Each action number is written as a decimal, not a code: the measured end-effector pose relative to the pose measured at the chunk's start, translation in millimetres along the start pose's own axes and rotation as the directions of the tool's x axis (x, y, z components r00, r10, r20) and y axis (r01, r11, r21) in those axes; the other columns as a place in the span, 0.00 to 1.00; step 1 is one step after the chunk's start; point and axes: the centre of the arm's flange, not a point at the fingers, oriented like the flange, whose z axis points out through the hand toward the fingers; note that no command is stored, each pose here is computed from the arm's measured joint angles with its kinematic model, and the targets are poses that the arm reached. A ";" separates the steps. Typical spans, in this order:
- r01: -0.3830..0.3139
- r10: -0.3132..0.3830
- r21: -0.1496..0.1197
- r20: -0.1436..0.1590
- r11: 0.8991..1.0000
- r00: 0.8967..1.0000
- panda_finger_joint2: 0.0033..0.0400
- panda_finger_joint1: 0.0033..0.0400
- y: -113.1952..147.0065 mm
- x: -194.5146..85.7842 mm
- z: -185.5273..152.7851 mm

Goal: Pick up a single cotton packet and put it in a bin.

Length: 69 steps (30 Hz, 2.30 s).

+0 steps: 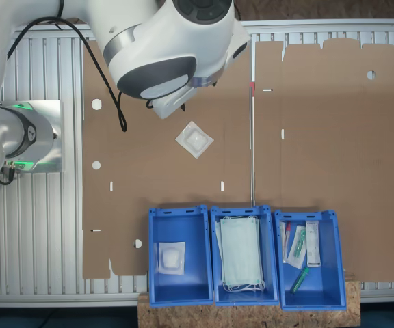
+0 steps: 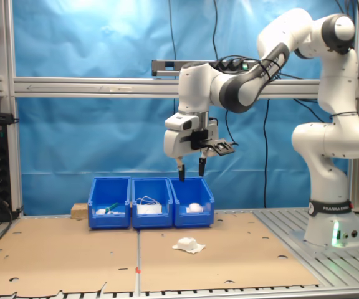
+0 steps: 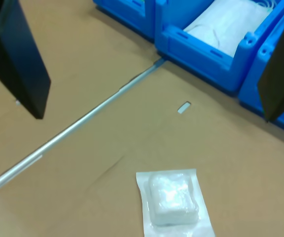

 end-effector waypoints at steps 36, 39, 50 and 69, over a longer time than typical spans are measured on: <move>0.139 -0.137 -0.095 0.033 0.986 0.990 1.00 1.00 7.4 -13.0 138.7; 0.144 -0.141 -0.099 0.038 0.985 0.989 1.00 1.00 8.4 -14.9 143.9; 0.146 -0.140 -0.116 0.057 0.983 0.989 1.00 1.00 12.1 -27.5 165.6; 0.114 -0.112 -0.081 0.031 0.990 0.993 1.00 1.00 -1.8 -32.4 202.6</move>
